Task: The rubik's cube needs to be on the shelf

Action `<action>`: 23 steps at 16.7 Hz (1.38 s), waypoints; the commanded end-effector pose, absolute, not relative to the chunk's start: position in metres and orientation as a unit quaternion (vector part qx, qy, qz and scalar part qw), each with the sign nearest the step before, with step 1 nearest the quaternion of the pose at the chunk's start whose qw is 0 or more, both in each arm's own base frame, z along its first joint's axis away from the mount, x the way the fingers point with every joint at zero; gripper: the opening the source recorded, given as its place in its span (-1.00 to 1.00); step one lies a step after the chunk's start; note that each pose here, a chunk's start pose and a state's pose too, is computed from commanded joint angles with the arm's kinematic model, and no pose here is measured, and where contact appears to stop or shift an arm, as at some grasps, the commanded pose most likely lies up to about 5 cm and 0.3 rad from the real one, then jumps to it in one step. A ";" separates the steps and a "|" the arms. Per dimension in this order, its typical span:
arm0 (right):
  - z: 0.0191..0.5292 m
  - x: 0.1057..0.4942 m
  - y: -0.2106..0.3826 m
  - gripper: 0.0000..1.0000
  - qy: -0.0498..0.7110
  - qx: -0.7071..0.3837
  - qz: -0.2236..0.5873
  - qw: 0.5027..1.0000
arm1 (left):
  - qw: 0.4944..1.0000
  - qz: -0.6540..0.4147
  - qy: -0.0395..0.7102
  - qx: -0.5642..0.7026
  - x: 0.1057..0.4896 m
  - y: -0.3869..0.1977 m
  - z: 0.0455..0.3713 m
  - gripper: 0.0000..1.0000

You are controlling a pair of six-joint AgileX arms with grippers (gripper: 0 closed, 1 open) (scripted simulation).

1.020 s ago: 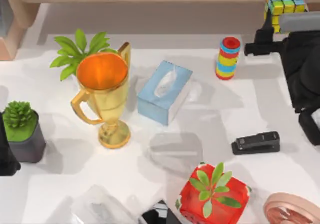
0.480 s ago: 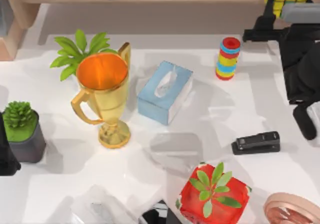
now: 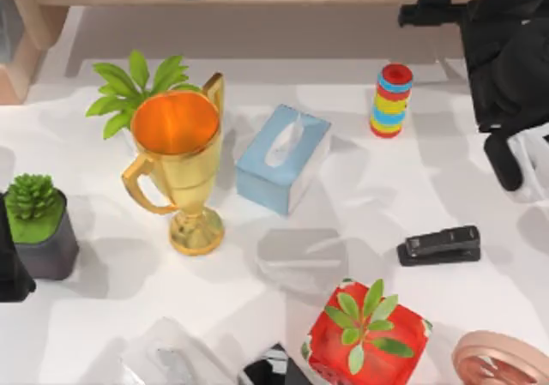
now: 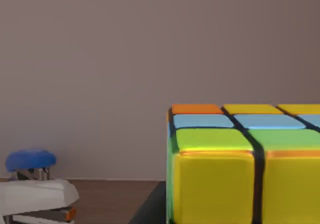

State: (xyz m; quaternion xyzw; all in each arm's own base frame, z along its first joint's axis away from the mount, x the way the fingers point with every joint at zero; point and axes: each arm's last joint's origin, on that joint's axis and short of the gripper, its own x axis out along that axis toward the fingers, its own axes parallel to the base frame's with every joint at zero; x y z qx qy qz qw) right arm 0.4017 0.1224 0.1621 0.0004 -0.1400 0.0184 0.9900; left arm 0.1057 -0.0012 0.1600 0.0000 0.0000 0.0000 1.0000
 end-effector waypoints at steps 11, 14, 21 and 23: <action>0.153 0.462 0.107 -1.00 -0.114 0.000 -0.002 0.993 | 1.000 0.000 0.000 0.000 0.106 -0.001 0.160 1.00; 0.153 0.462 0.107 -0.70 -0.114 0.000 -0.002 0.993 | 1.000 0.000 0.000 0.000 0.106 -0.001 0.160 1.00; 0.153 0.462 0.107 0.36 -0.114 0.000 -0.002 0.993 | 1.000 0.000 0.000 0.000 0.106 -0.001 0.160 1.00; 0.153 0.462 0.107 0.66 -0.114 0.000 -0.002 0.993 | 1.000 0.000 0.000 0.000 0.106 -0.001 0.160 1.00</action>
